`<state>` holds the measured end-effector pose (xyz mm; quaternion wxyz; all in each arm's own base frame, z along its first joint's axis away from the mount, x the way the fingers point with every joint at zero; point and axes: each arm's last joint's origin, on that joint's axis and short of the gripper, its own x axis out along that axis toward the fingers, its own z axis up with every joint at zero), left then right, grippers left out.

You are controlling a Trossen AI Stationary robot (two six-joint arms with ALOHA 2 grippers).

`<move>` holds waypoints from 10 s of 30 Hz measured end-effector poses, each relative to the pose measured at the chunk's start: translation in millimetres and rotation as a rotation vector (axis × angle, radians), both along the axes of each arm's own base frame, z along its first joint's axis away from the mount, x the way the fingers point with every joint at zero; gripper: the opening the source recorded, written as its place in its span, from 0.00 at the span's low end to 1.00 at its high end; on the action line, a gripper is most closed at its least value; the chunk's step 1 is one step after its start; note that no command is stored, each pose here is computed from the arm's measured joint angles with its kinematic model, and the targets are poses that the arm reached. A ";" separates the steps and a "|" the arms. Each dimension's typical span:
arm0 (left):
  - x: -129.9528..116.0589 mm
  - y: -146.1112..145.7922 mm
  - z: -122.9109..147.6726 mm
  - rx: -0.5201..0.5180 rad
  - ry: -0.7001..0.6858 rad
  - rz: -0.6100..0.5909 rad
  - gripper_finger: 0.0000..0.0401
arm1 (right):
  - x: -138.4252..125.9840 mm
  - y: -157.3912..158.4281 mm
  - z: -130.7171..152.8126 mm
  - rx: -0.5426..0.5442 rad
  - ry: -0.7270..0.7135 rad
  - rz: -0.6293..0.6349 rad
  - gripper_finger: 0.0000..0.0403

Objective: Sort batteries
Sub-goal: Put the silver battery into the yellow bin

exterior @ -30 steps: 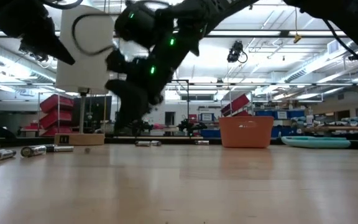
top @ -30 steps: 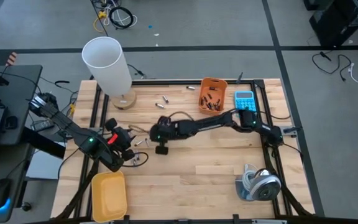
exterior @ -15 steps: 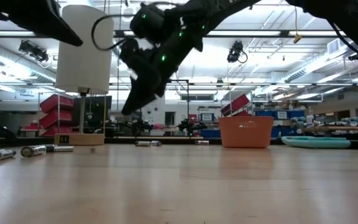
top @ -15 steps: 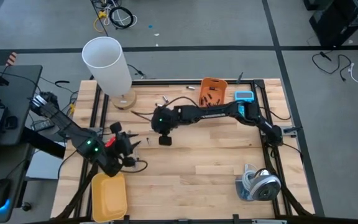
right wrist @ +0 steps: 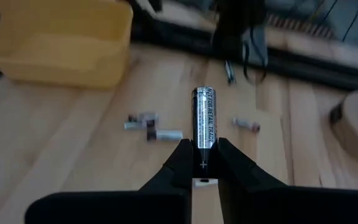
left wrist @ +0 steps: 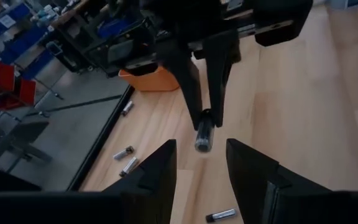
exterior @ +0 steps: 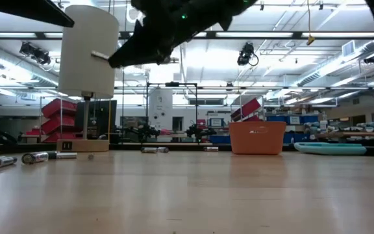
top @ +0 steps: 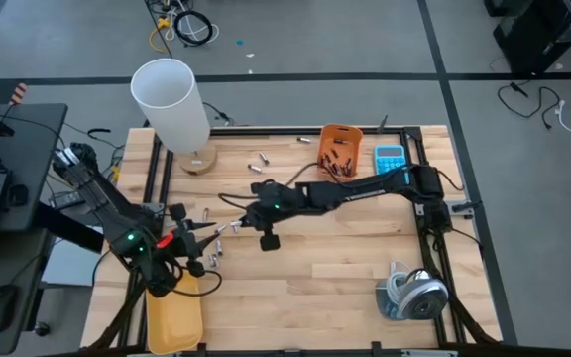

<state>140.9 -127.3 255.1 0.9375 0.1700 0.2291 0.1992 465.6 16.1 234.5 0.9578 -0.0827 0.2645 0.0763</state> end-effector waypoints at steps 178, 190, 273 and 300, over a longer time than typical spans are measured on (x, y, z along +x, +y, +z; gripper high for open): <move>-9.6 -96.9 -41.7 -0.741 0.953 0.088 0.22 | -61.5 -27.2 -27.2 -0.023 0.110 -0.221 0.24; -9.5 -95.1 -41.6 -0.751 0.986 0.107 0.30 | -57.3 -26.9 -21.4 0.012 0.038 -0.228 0.24; -8.2 -66.3 54.5 -0.313 0.545 0.140 0.30 | 88.3 -49.7 -139.1 0.099 0.135 -0.081 0.03; -18.3 -58.8 -1.5 -0.112 0.366 0.150 0.30 | 73.2 8.6 -19.9 0.136 -0.143 0.271 0.03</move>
